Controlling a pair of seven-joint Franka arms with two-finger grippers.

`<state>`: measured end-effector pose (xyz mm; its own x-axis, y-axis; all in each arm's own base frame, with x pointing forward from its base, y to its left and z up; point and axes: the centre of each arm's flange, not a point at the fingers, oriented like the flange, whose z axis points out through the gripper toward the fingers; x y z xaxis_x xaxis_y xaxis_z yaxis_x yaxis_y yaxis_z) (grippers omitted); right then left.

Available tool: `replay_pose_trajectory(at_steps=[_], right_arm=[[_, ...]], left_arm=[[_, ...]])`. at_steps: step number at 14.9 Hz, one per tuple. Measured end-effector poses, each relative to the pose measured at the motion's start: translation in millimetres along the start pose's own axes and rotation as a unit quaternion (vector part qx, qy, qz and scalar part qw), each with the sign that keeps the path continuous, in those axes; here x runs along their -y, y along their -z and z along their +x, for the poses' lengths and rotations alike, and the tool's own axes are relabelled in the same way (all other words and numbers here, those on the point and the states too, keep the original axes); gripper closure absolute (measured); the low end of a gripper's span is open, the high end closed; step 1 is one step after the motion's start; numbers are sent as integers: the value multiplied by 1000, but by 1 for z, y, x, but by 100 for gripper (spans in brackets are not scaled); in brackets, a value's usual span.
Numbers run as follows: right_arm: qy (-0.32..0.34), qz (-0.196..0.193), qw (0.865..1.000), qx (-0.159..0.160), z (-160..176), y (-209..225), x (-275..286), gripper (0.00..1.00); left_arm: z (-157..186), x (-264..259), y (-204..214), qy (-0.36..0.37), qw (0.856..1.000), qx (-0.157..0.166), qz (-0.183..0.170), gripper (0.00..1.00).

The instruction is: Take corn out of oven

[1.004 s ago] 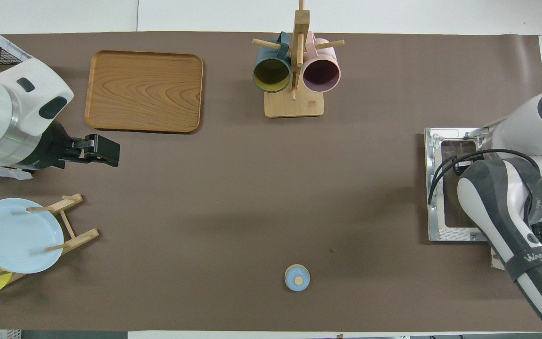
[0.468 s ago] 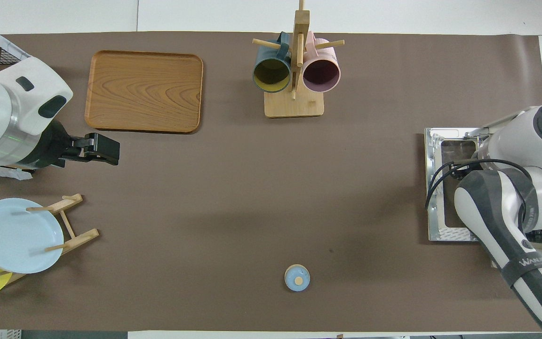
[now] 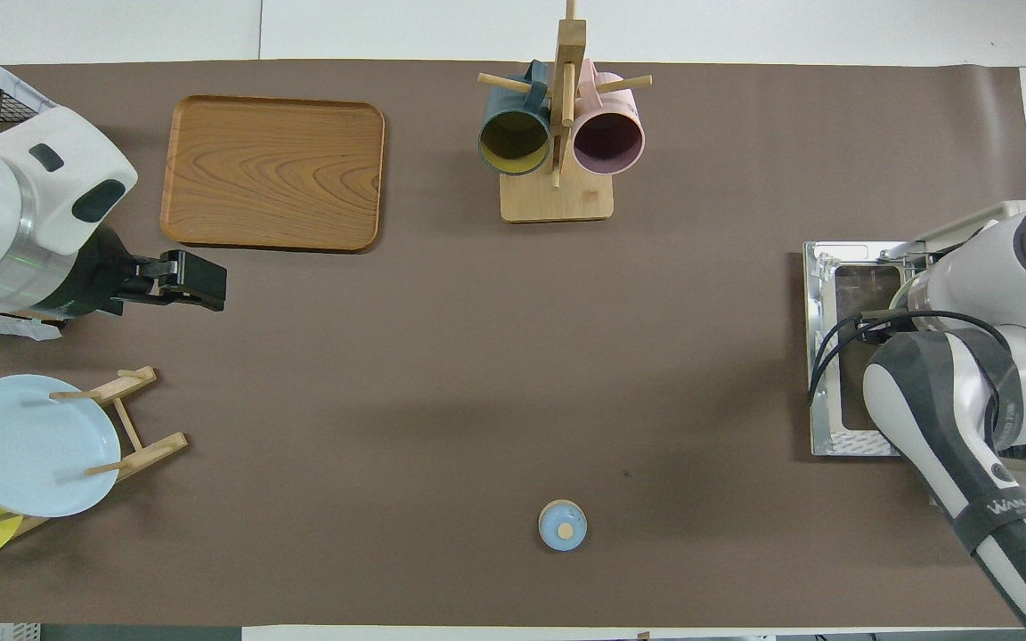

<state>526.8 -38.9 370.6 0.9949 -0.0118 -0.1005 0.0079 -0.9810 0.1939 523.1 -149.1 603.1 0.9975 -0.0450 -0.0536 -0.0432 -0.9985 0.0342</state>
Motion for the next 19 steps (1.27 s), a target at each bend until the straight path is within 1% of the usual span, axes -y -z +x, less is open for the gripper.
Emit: replay_pose_trajectory(at_steps=[3, 5, 8, 11, 13, 16, 18, 19], right_arm=[[15, -3, 1000, 2, -1, 12, 15, 98], [39, -11, 999, 7, 4, 36, 45, 98], [38, -30, 999, 5, 4, 88, 128, 98], [34, -42, 998, -9, -9, 114, 213, 98], [26, -34, 999, -20, -13, 124, 262, 98], [-9, -21, 1000, -17, -5, 131, 346, 98], [-15, -23, 999, -18, 2, 111, 400, 98], [-15, -17, 999, -22, 4, 99, 422, 98]], left_arm=[[0, 0, 0, 0, 1000, 0, 0, 0], [0, 0, 0, 0, 1000, 0, 0, 0], [0, 0, 0, 0, 1000, -1, 0, 0], [0, 0, 2, 0, 1000, -3, -1, 0], [0, 1, 2, 0, 1000, -3, -1, 0], [0, 1, 2, 1, 1000, -3, -1, 0], [-1, 1, 2, -1, 1000, -1, 0, 0], [-1, 1, 1, -3, 1000, 0, 0, 0]])
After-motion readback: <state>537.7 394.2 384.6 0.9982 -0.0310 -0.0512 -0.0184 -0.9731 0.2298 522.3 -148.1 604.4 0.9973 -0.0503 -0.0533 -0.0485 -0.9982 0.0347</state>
